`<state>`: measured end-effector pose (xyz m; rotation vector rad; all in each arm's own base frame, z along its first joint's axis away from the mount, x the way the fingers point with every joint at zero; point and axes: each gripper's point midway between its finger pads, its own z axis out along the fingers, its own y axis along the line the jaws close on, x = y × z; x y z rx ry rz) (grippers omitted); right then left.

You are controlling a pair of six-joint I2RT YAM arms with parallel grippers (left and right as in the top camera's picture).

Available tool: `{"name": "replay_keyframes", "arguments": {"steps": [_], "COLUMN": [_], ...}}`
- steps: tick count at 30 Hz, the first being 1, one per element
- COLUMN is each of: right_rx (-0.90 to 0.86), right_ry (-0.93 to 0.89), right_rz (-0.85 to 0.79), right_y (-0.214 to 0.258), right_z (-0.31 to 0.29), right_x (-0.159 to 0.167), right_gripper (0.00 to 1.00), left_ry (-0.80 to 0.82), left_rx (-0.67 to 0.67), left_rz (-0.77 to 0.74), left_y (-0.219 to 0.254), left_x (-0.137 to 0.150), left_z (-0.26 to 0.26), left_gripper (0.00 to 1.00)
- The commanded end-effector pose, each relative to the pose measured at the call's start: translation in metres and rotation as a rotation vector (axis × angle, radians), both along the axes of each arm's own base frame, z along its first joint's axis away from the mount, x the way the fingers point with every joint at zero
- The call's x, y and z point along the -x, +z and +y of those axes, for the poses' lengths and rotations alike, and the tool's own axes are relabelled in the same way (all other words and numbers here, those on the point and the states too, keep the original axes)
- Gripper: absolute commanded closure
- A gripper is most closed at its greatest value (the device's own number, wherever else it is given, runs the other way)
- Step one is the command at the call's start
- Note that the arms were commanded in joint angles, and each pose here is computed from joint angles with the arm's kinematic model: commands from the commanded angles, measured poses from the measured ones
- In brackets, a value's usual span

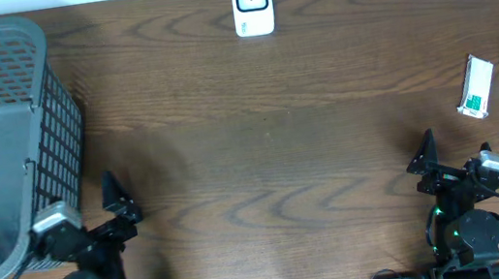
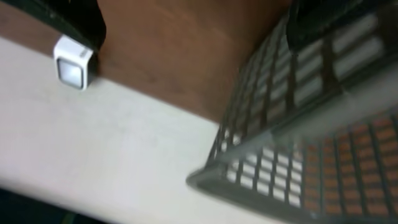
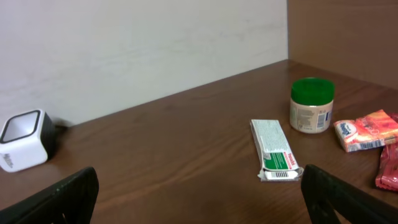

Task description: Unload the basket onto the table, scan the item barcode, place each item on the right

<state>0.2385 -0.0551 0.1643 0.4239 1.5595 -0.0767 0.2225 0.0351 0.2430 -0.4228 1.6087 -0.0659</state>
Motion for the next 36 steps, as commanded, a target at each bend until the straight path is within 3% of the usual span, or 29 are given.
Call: {"name": "replay_keyframes", "arguments": {"steps": [1, 17, 36], "right_rx": [0.01, 0.01, 0.01], "right_ry": [-0.019, -0.019, -0.019], "right_rz": [0.004, 0.004, 0.004], "right_y": [-0.001, -0.001, -0.001], "right_z": [-0.004, -0.004, -0.004], "right_x": [0.001, 0.001, 0.001], "right_gripper": [0.01, 0.01, 0.01], "left_ry": [-0.005, 0.009, -0.037], "left_rx": [0.005, -0.049, -0.061], "left_rz": [0.008, 0.076, 0.075], "left_y": [-0.023, -0.103, -0.103], "left_x": [-0.007, -0.016, -0.018], "left_z": [-0.001, 0.004, -0.006], "left_gripper": [0.07, 0.07, 0.07]}}
